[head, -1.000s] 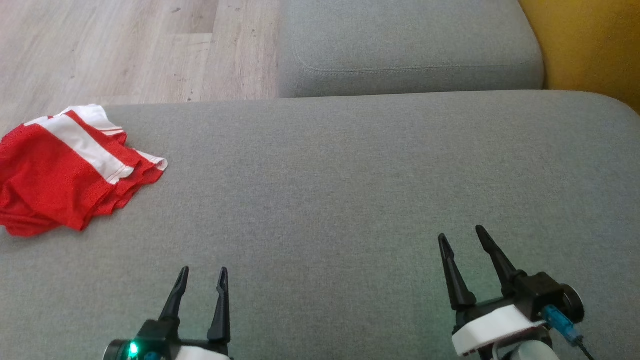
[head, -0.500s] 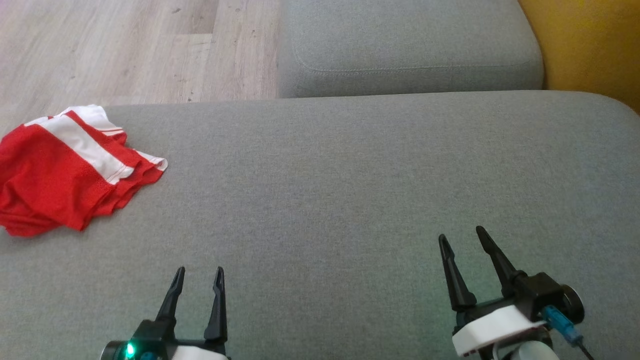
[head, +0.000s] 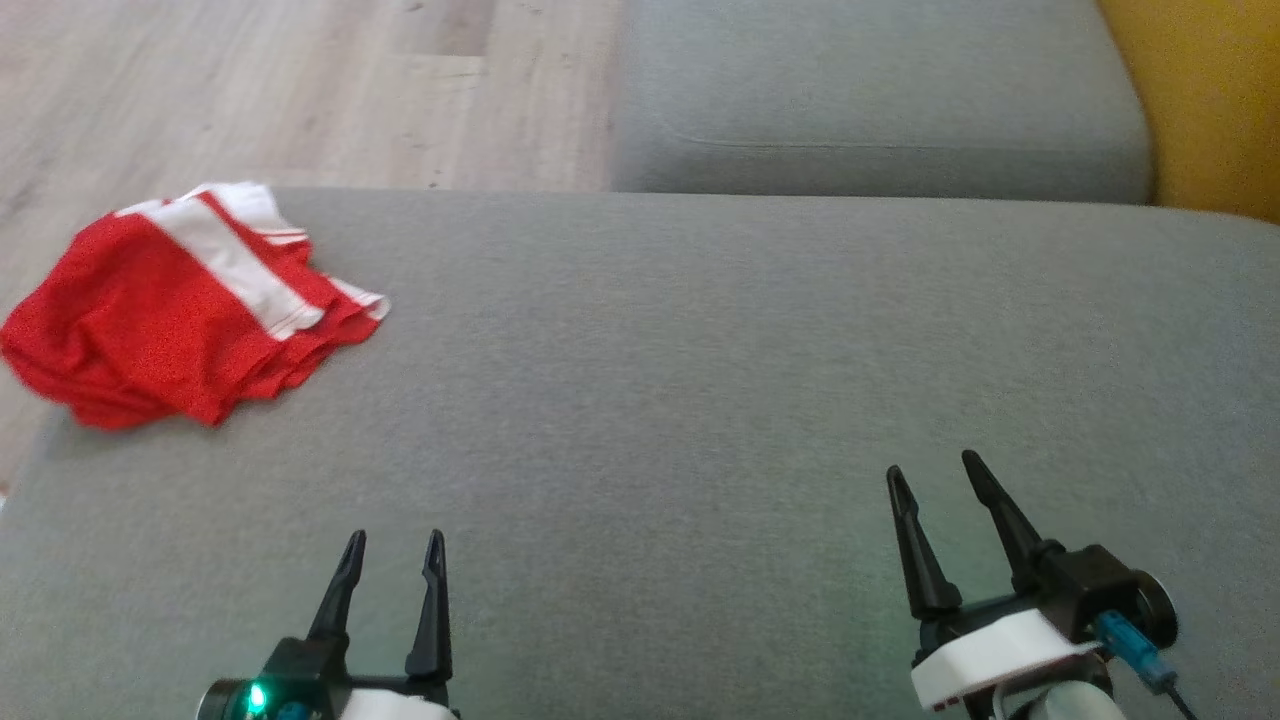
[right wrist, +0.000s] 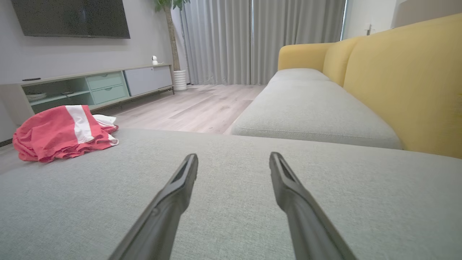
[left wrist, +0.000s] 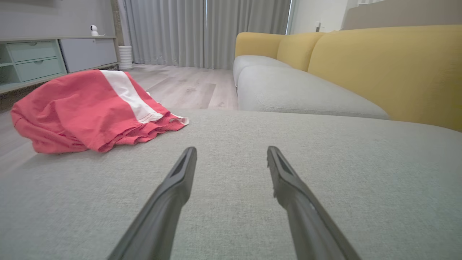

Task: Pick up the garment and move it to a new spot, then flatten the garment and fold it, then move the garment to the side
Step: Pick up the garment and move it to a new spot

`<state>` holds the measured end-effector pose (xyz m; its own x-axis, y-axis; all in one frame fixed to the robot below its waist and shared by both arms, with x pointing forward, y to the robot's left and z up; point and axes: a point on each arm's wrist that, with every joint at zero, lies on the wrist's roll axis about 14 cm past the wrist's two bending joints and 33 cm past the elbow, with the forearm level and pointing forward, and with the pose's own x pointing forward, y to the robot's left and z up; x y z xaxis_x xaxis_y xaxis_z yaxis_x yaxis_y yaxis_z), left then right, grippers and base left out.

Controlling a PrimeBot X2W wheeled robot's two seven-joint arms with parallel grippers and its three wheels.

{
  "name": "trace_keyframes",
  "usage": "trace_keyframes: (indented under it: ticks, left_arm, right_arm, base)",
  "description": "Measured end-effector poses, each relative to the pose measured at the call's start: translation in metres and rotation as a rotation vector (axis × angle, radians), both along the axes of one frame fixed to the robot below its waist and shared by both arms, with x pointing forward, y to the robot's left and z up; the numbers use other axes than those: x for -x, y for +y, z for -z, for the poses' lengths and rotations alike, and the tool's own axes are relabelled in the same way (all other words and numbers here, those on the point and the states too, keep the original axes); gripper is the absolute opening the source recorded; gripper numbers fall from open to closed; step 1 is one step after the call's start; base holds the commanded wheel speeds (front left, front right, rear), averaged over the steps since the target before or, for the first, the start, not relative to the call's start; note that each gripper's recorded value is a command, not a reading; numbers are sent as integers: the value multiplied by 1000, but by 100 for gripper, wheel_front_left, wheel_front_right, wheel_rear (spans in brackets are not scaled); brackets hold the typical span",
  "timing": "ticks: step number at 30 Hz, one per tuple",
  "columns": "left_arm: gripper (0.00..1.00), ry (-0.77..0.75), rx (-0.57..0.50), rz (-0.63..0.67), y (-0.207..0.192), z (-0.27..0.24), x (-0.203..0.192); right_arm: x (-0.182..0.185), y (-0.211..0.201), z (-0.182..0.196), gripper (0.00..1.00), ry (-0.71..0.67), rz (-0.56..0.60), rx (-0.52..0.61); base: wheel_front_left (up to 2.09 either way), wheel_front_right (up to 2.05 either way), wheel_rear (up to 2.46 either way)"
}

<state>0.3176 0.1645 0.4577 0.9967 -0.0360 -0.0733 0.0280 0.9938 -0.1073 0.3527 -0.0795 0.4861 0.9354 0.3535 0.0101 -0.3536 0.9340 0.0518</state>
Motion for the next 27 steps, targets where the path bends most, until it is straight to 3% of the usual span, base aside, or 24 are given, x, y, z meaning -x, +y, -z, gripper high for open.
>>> trace_keyframes:
  ticks: [18,27]
  left_arm:
    - [100,-17,-9,-293,81,-3,55]
    - [100,-15,-9,-333,92,-3,63]
  right_arm:
    - [-6,84,0,100,5,-259,3]
    - [-6,95,1,100,15,-293,-4]
  base:
    - [0,0,0]
    - [0,0,0]
